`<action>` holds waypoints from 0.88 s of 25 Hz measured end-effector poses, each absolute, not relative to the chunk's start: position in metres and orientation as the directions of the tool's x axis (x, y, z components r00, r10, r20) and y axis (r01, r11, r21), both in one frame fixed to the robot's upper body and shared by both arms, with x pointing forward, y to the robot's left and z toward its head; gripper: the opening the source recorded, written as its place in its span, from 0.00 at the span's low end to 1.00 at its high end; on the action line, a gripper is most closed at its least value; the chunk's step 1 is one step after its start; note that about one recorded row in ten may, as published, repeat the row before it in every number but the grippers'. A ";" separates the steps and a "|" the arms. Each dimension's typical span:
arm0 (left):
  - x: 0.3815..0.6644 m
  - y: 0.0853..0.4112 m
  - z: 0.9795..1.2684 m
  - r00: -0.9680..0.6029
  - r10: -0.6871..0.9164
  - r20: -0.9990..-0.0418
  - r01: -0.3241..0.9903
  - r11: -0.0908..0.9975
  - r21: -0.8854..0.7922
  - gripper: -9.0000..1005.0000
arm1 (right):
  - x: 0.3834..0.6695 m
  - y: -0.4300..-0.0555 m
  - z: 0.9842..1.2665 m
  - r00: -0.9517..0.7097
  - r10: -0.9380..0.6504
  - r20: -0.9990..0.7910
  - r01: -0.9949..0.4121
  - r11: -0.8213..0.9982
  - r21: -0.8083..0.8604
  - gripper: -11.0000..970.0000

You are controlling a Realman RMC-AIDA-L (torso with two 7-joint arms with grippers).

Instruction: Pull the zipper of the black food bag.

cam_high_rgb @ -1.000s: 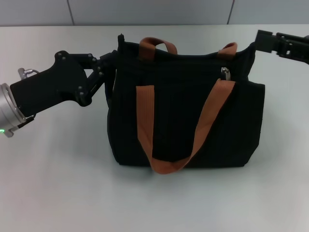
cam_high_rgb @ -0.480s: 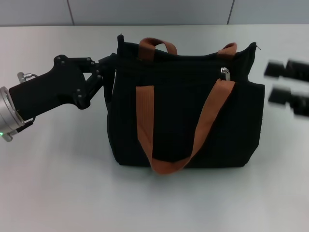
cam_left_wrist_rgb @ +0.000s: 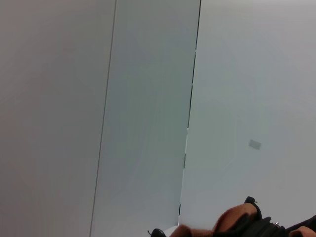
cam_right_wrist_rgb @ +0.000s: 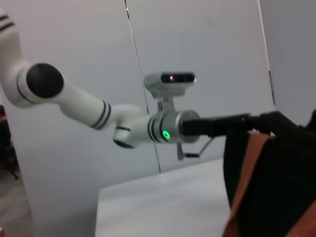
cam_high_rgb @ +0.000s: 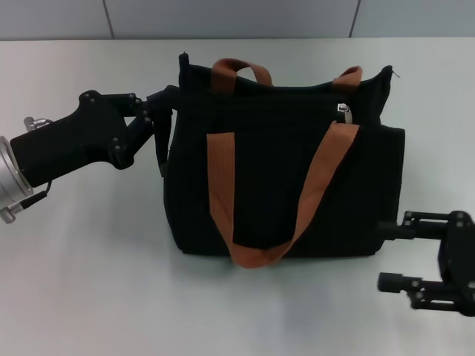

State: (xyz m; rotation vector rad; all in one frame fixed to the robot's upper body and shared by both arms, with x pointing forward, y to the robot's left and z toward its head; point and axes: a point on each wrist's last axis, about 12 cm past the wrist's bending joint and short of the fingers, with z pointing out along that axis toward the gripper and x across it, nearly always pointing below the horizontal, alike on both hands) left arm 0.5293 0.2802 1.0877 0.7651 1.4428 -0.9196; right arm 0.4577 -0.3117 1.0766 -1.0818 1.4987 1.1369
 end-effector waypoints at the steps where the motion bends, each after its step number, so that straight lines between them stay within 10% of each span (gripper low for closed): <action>1: 0.529 0.280 1.088 -0.082 -0.060 -0.995 0.876 0.471 -0.101 0.03 | 0.458 -0.312 1.077 -0.175 -0.106 -0.979 -0.971 0.182 0.154 0.67; 9: 0.526 0.288 1.087 -0.147 -0.034 -0.989 0.884 0.444 -0.146 0.04 | 0.459 -0.305 1.072 -0.180 -0.119 -0.976 -0.972 0.176 0.158 0.67; 22: 0.501 0.316 1.107 -0.168 -0.116 -0.979 0.929 0.313 -0.196 0.52 | 0.463 -0.294 1.064 -0.188 -0.148 -0.971 -0.968 0.193 0.159 0.67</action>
